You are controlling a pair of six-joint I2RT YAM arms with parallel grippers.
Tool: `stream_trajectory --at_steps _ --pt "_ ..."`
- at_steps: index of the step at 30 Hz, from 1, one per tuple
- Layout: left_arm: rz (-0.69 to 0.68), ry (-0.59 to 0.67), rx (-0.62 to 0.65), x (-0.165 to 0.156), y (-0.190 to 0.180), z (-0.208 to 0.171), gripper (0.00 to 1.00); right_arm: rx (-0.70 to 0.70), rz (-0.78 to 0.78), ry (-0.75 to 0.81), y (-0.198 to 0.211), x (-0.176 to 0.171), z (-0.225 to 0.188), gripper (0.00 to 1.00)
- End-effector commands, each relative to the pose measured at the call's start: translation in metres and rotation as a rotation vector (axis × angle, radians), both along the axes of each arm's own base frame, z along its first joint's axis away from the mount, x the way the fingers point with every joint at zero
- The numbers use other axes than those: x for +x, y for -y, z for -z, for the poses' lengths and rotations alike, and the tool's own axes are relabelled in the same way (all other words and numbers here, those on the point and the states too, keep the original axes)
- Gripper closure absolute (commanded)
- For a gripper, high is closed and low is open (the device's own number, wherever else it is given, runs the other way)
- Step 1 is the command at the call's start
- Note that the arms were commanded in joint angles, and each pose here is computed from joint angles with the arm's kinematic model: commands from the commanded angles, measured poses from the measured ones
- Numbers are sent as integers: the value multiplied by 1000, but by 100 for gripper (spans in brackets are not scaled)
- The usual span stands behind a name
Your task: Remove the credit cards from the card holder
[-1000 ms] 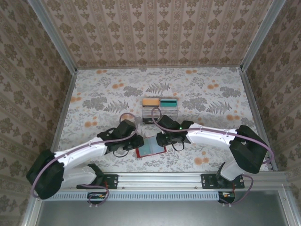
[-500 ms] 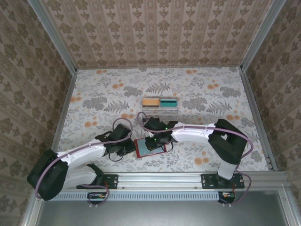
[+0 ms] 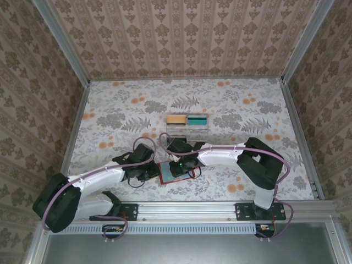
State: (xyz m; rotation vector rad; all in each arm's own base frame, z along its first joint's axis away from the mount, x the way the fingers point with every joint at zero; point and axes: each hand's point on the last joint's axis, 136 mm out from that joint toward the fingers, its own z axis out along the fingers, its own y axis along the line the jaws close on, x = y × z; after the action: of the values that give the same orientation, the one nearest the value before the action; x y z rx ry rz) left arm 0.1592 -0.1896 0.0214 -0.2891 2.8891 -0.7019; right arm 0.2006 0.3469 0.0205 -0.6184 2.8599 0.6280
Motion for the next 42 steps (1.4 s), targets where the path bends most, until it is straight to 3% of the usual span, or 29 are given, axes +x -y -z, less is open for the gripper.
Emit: stream_trajectory --at_steps 1,11,19,42 --pt "14 40 -31 4 4 -14 78 -65 1 -14 8 -3 9 90" --pt "27 87 -159 7 21 -26 68 -73 3 -19 10 -4 12 90" --pt "47 62 -197 5 31 -19 68 -70 6 -24 10 -4 13 90" --pt "12 37 -139 1 18 -6 73 -68 6 -30 9 -6 14 90"
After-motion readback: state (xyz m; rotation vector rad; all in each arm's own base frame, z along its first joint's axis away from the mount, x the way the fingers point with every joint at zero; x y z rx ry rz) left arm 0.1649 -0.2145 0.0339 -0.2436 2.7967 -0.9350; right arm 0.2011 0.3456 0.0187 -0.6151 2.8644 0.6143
